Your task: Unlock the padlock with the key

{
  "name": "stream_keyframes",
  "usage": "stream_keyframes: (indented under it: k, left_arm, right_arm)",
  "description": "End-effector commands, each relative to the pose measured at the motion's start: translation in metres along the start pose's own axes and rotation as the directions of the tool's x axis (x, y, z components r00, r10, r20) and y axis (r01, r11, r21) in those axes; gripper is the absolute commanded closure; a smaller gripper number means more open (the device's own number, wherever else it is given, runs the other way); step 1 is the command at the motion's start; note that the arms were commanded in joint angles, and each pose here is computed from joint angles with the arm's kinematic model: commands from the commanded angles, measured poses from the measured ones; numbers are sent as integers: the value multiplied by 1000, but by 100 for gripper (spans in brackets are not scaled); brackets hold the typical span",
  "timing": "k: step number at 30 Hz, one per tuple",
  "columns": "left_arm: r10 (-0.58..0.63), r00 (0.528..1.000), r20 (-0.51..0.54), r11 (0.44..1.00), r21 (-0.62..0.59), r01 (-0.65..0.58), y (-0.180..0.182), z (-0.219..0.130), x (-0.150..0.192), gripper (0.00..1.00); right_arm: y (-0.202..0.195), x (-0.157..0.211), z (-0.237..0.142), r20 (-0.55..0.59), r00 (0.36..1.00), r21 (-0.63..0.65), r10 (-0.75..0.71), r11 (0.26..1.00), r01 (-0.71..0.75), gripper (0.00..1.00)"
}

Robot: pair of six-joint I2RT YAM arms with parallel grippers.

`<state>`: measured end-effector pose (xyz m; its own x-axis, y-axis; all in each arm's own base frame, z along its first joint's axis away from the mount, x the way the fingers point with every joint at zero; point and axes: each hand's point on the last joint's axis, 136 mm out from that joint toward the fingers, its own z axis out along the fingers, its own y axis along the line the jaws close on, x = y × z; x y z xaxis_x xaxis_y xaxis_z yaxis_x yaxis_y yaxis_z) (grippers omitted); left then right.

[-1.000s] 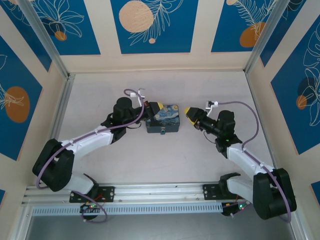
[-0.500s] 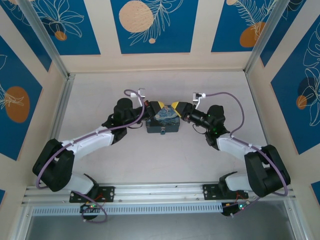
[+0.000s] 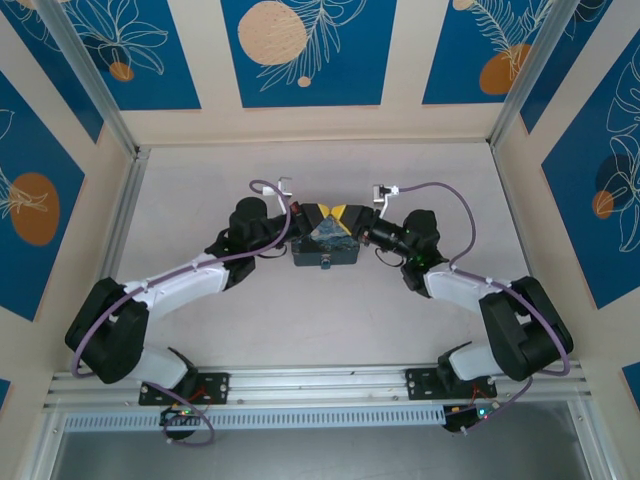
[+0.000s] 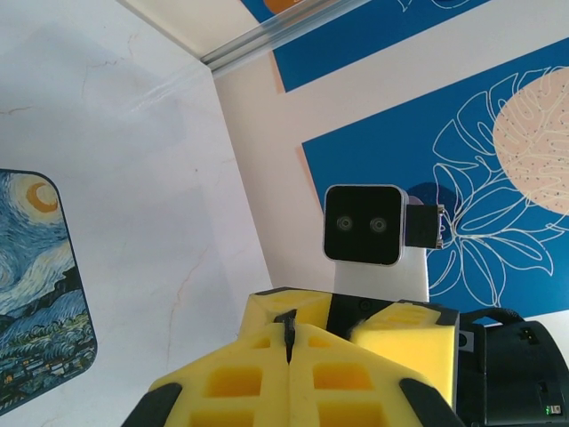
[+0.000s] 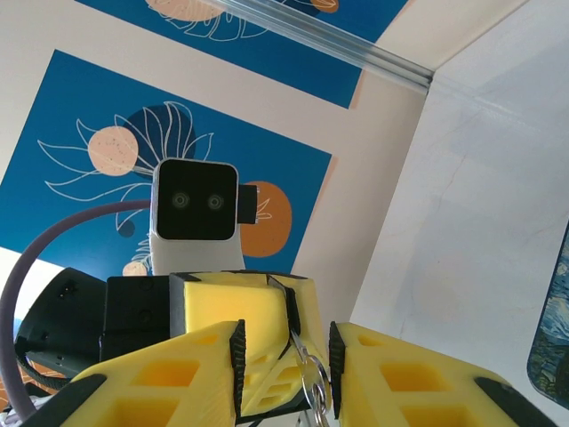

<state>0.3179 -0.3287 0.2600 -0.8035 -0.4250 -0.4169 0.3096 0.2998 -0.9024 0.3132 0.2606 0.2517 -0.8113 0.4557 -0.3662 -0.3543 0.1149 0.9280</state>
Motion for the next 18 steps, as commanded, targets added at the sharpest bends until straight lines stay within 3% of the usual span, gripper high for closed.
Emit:
stream_keyframes:
  k: [1,18]
  left_arm:
    - [19,1000,24,999,43,-20,-16,-4,-3,100]
    - [25,999,31,999,39,-26,-18,-4,-5,100]
  right_arm:
    - [12,-5,5,23,999,-37,-29,999,30,67]
    - [-6,3,-8,34,999,-3,-5,1000,6,74]
